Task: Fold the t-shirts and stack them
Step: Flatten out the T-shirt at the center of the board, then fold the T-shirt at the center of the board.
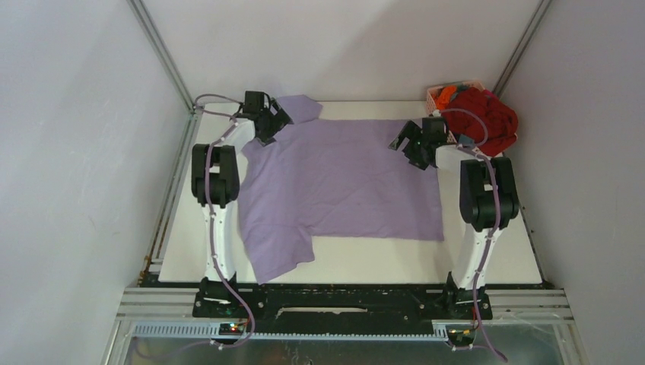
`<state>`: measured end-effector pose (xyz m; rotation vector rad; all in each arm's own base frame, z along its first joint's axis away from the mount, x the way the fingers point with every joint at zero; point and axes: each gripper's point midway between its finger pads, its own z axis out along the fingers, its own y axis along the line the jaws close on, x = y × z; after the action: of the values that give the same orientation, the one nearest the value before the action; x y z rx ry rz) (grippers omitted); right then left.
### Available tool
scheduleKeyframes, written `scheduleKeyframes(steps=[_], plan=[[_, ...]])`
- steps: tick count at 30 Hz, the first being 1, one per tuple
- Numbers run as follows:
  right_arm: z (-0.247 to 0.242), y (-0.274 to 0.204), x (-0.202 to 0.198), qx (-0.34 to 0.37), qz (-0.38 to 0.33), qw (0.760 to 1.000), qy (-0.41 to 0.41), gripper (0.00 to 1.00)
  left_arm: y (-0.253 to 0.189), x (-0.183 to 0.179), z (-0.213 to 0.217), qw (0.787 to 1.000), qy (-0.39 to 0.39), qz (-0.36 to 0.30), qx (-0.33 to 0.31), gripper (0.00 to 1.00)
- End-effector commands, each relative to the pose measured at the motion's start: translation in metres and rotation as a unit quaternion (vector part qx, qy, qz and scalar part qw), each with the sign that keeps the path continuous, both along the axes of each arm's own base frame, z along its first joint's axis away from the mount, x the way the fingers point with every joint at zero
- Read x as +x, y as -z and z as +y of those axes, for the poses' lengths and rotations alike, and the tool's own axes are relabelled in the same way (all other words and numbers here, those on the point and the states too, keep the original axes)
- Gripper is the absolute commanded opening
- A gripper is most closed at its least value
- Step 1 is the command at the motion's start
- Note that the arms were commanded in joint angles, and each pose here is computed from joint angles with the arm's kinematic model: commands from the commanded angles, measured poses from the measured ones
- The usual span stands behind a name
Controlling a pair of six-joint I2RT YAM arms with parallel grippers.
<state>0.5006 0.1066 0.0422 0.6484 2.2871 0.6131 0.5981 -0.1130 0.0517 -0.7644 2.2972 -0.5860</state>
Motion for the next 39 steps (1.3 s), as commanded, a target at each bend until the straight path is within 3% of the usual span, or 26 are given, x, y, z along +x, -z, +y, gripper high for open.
scheduleKeyframes(steps=[1,5,8,14,17,18,22,26,30,36,39], plan=[[-0.007,-0.068,-0.021,-0.062,-0.045,0.997,-0.011,1.00,-0.064,-0.009,0.012,0.998,0.008,-0.034,0.052,1.00],[-0.009,-0.100,-0.074,-0.091,-0.082,0.992,0.000,1.00,-0.119,-0.062,0.016,0.989,-0.002,-0.082,0.120,1.00],[-0.022,-0.109,-0.122,-0.108,-0.111,0.987,0.035,1.00,-0.127,-0.124,0.013,0.984,-0.003,-0.091,0.153,1.00],[-0.052,-0.104,-0.195,-0.075,-0.169,0.977,0.103,1.00,-0.088,-0.257,0.001,0.974,0.007,-0.053,0.222,1.00],[-0.056,-0.107,-0.209,-0.063,-0.193,0.974,0.102,1.00,-0.052,-0.318,0.001,0.971,0.026,0.004,0.237,1.00],[-0.055,-0.112,-0.213,-0.061,-0.204,0.973,0.093,1.00,-0.030,-0.358,0.002,0.968,0.043,0.041,0.245,1.00],[-0.051,-0.112,-0.215,-0.059,-0.205,0.974,0.078,1.00,-0.010,-0.422,0.030,0.947,0.047,0.114,0.296,1.00],[-0.051,-0.102,-0.214,-0.065,-0.188,0.977,0.072,1.00,0.005,-0.470,0.038,0.936,0.065,0.178,0.298,0.97],[-0.056,-0.098,-0.214,-0.072,-0.179,0.978,0.078,1.00,0.030,-0.504,0.030,0.943,0.081,0.216,0.242,0.82],[-0.060,-0.096,-0.210,-0.077,-0.177,0.977,0.085,1.00,0.042,-0.522,0.021,0.957,0.085,0.221,0.168,0.63],[-0.061,-0.091,-0.209,-0.081,-0.170,0.978,0.088,1.00,0.043,-0.526,0.023,0.959,0.084,0.220,0.160,0.60]])
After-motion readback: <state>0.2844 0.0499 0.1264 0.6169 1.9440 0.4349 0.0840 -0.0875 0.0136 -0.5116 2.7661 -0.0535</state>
